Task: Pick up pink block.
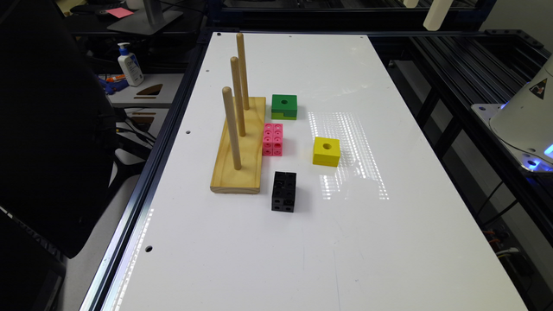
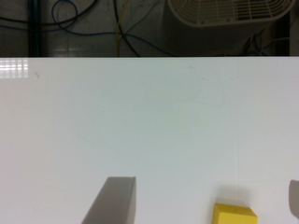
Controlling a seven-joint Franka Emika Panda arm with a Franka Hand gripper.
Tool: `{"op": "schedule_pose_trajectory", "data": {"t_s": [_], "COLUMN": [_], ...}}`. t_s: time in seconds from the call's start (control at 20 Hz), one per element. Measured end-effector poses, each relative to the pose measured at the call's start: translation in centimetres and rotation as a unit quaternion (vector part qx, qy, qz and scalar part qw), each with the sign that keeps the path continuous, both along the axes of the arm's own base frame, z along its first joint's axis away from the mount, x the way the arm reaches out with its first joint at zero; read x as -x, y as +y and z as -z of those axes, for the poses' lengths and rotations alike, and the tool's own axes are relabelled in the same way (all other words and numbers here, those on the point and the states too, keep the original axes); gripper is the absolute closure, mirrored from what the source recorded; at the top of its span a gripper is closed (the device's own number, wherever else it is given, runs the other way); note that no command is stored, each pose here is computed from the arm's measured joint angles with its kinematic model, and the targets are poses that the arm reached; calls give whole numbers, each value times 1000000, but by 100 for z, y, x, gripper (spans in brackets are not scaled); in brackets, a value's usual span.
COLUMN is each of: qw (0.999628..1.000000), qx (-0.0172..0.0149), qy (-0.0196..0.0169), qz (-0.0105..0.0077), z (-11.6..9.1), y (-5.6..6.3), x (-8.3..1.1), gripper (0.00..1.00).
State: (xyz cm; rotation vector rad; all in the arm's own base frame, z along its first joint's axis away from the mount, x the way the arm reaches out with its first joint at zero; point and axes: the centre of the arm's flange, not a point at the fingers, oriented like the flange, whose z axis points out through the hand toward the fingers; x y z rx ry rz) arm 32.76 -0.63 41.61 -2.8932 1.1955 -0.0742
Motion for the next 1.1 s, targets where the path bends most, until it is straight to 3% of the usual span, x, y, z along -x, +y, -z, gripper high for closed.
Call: {"op": "schedule_pose_trajectory", "data": {"t_s": [0.4, 0.65, 0.85, 1.1], "qw": [999995, 999986, 999988, 999997], "qx": [14, -32, -91, -150], "qy": [-3253, -5192, -4920, -1999], "qz": [-285, -522, -748, -1084], "z": [2, 10, 15, 5], "y": [1, 0, 0, 1], "x": [-51, -136, -230, -343], "gripper": [0, 0, 0, 0]}}
